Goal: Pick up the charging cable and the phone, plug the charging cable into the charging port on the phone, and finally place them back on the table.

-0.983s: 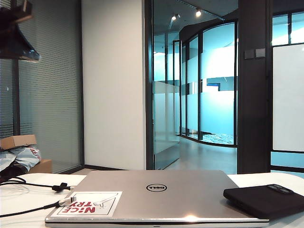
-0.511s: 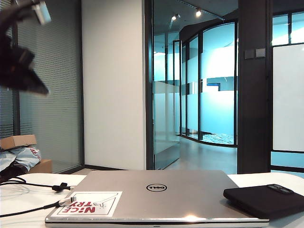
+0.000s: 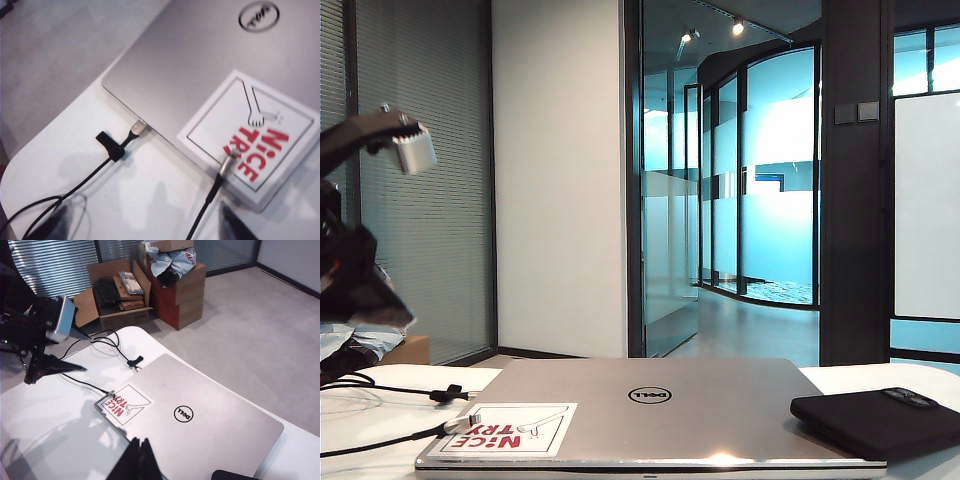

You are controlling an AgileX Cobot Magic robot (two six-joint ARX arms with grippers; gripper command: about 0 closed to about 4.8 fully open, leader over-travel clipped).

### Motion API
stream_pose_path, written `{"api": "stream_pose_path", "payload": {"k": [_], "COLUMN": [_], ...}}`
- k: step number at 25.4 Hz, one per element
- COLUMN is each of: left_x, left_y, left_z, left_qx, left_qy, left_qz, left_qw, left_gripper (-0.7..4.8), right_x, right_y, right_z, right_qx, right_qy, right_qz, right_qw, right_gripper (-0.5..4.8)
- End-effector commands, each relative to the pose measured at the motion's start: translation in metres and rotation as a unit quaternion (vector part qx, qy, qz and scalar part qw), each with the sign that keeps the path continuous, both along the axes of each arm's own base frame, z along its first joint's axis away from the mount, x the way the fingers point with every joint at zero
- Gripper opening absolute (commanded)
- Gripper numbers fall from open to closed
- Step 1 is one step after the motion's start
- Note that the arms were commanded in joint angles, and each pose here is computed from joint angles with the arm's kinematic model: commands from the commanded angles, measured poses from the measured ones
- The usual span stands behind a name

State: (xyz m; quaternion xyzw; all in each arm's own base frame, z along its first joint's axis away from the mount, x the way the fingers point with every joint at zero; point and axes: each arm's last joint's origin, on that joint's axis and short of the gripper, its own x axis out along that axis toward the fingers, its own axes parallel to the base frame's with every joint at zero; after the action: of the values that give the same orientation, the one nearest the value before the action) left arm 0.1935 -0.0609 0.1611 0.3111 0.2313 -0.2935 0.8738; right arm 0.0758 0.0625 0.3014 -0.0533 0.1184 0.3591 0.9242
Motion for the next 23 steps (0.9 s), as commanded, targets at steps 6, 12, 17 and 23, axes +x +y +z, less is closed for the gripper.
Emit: {"api": "stream_pose_path", "payload": {"k": [6, 12, 17, 23], "left_x": [0.006, 0.011, 0.016, 0.018], "left_y": [-0.002, -0.003, -0.005, -0.005], "left_z": [-0.014, -0.022, -0.03, -0.04], "left_qx": [0.067, 0.07, 0.071, 0.076], "left_qy": [-0.002, 0.004, 0.008, 0.03], "left_qz": [-0.053, -0.055, -0.056, -0.058], "left_qw": [0.996, 0.996, 0.996, 0.995], "left_gripper": [3.77, 3.77, 3.77, 3.77], "right_x": [0.0, 0.0, 0.0, 0.0], "right_y": [0.0, 0.0, 0.0, 0.0], "right_z": [0.004, 0.004, 0.004, 0.004], "right_qx": [0.008, 0.008, 0.008, 0.008], "right_qy": [-0.012, -0.012, -0.012, -0.012], "right_qz": [-0.001, -0.001, 0.0, -0.001], "right_qw": [1.0, 1.0, 1.0, 1.0], "right_gripper": [-0.03, -0.03, -0.03, -0.03]}}
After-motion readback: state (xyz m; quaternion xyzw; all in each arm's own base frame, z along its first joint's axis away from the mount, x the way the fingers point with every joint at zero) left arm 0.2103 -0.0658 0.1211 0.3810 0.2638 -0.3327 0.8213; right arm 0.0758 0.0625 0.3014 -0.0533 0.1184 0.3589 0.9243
